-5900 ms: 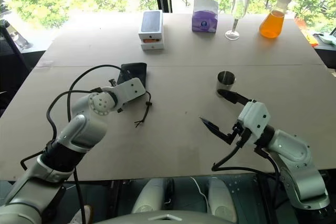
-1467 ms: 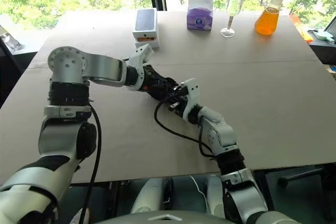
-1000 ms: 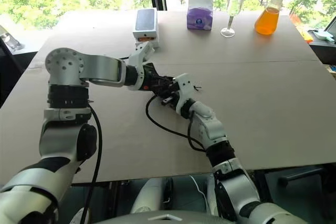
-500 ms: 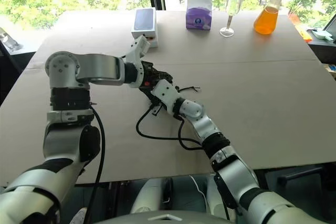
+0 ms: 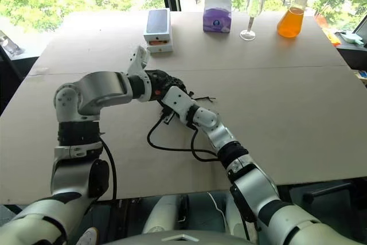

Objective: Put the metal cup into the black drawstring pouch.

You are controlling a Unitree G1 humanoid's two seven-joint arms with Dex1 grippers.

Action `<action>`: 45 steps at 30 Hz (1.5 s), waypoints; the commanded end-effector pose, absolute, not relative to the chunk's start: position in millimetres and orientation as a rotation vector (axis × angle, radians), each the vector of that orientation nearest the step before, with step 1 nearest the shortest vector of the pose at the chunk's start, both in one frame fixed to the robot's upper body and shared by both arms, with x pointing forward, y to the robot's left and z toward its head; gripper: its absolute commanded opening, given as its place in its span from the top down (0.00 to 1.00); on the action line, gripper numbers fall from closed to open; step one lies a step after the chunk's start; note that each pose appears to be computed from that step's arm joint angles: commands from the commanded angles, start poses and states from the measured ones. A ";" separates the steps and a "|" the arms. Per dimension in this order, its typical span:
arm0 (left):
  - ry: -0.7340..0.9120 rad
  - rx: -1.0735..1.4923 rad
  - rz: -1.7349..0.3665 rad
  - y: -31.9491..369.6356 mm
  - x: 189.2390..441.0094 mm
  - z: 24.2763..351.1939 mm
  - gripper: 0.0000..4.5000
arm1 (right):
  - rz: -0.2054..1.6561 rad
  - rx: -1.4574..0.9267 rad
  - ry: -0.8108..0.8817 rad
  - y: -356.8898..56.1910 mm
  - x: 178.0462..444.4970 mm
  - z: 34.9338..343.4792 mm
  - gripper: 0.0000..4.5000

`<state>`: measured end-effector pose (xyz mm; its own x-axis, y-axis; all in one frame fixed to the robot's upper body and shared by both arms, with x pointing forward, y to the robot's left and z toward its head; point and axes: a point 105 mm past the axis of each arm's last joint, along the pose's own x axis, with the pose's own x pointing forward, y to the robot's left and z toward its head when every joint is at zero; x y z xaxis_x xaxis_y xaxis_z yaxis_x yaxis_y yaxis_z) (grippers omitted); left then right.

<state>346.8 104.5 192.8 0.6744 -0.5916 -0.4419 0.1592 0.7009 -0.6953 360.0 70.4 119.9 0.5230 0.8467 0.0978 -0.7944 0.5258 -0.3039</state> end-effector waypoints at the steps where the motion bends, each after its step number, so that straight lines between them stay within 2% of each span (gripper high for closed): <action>1: 0.708 -0.690 -0.431 106.5 342.3 188.7 1.00 | 0.918 -0.045 -0.331 66.6 362.2 155.2 0.98; 9: 0.667 -0.681 -0.443 96.8 335.2 194.0 1.00 | 1.089 -0.052 -0.288 93.0 341.7 144.6 0.98; 13: 0.671 -0.674 -0.419 104.3 332.1 186.9 1.00 | 1.104 -0.069 -0.289 91.1 341.6 144.8 0.68; 17: 0.676 -0.677 -0.367 117.6 330.6 178.6 1.00 | 1.113 -0.145 -0.302 78.4 340.0 144.8 0.24; 18: 0.679 -0.678 -0.347 123.6 331.5 176.7 1.00 | 1.124 -0.165 -0.296 73.8 338.7 144.3 0.21; 24: 0.685 -0.675 -0.256 157.5 340.5 174.1 1.00 | 1.103 -0.282 -0.257 37.6 335.4 150.1 0.21; 31: 0.703 -0.607 -0.292 160.6 348.4 170.6 1.00 | 1.057 -0.361 -0.228 14.2 334.9 162.3 0.21; 32: 0.697 -0.608 -0.306 159.8 349.0 172.0 1.00 | 1.049 -0.371 -0.222 11.7 334.6 162.2 0.10; 34: 0.682 -0.606 -0.335 159.6 349.3 176.1 1.00 | 1.029 -0.381 -0.203 5.9 334.6 160.3 0.01; 39: 0.659 -0.575 -0.392 167.6 344.9 184.2 1.00 | 0.992 -0.477 -0.104 1.0 343.2 133.8 0.01; 45: 0.646 -0.499 -0.481 166.8 335.1 193.1 1.00 | 0.936 -0.517 -0.052 30.0 370.5 110.2 0.01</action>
<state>338.5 170.5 177.5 0.6918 -0.5370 -0.4828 0.1930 0.7817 -0.5931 364.8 25.8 105.0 0.5803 0.7894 -0.2002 -0.7835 0.4741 -0.4018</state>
